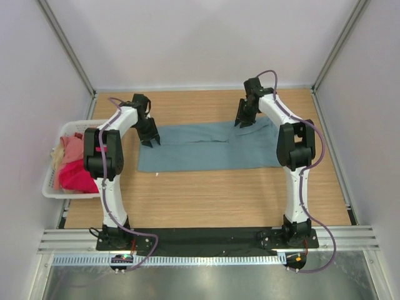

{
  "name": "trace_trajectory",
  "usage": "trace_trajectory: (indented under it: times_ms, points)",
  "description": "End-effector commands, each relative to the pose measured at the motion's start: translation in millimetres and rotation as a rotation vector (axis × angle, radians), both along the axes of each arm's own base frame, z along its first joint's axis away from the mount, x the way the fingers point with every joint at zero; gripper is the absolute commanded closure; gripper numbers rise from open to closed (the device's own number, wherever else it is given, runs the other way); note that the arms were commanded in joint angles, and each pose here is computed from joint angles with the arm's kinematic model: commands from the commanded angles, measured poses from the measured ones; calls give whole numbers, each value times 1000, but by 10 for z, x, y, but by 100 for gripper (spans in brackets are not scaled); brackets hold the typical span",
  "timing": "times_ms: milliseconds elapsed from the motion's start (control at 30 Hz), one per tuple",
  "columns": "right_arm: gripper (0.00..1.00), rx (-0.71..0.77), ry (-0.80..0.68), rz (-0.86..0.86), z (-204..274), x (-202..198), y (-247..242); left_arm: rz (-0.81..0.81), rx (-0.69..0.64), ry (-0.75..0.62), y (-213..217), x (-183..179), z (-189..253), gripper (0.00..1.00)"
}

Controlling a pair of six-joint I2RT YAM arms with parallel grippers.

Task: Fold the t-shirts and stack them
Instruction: Fold the tshirt

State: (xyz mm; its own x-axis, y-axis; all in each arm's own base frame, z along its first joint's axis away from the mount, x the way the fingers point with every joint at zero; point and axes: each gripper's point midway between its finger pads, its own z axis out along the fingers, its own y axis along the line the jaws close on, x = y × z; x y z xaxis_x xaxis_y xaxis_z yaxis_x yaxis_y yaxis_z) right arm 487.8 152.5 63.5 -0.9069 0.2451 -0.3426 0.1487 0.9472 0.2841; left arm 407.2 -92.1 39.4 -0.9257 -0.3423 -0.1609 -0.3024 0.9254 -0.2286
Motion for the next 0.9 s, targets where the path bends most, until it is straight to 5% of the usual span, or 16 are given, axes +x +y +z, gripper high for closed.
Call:
trace_trajectory:
  times_ms: [0,667,867]
  points:
    - [66,-44,-61,-8,102,169,-3,-11,-4,-38,35,170,86,60]
    - [67,-146,-77,-21,-170,451,-52,-36,-50,-41,-4,-54,148,60]
    - [85,-148,-87,-4,-145,462,-32,-38,-62,-57,-30,-28,221,60]
